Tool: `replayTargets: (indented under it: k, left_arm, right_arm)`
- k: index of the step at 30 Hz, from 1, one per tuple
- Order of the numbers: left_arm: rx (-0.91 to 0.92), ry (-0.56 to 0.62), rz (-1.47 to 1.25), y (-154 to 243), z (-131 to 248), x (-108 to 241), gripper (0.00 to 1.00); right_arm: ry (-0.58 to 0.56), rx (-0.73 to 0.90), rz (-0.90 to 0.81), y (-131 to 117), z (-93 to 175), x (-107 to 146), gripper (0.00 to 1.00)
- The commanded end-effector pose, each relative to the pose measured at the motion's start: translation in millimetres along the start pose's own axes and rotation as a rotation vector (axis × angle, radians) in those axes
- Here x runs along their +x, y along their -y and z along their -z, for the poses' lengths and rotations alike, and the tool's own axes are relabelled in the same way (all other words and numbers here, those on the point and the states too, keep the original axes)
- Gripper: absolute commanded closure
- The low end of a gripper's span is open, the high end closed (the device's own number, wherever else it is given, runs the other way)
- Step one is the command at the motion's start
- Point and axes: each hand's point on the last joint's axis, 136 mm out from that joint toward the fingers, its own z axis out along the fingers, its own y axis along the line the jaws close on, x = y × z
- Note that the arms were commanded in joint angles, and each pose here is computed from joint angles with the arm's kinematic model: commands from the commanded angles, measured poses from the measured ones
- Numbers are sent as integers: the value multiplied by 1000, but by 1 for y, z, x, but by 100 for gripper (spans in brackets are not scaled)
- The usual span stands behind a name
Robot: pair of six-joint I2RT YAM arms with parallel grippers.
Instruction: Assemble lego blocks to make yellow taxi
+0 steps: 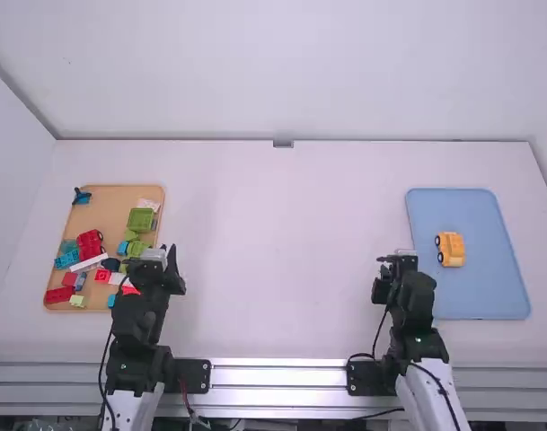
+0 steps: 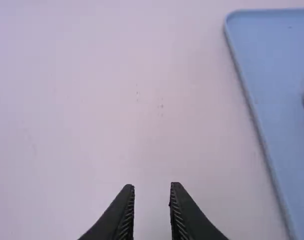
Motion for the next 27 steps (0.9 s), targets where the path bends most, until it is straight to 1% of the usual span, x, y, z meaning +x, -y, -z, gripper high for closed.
replayTargets:
  k: [1,7,9,15,27]
  left_arm:
    - [-4,-9,-1,-1,0,4,85]
    - [-4,-9,-1,-1,0,4,93]
    - [-4,-9,-1,-1,0,4,95]
    - [-4,-9,-1,-1,0,4,100]
    - [-4,-9,-1,-1,0,4,100]
  right_arm:
    - [20,-3,-2,-1,0,3,87]
    - [136,-2,-1,-1,9,-22,98]
    - [164,-2,0,-1,11,-27,100]
    - [259,-2,1,-1,21,-47,100]
    - [406,-2,3,-1,40,-75,100]
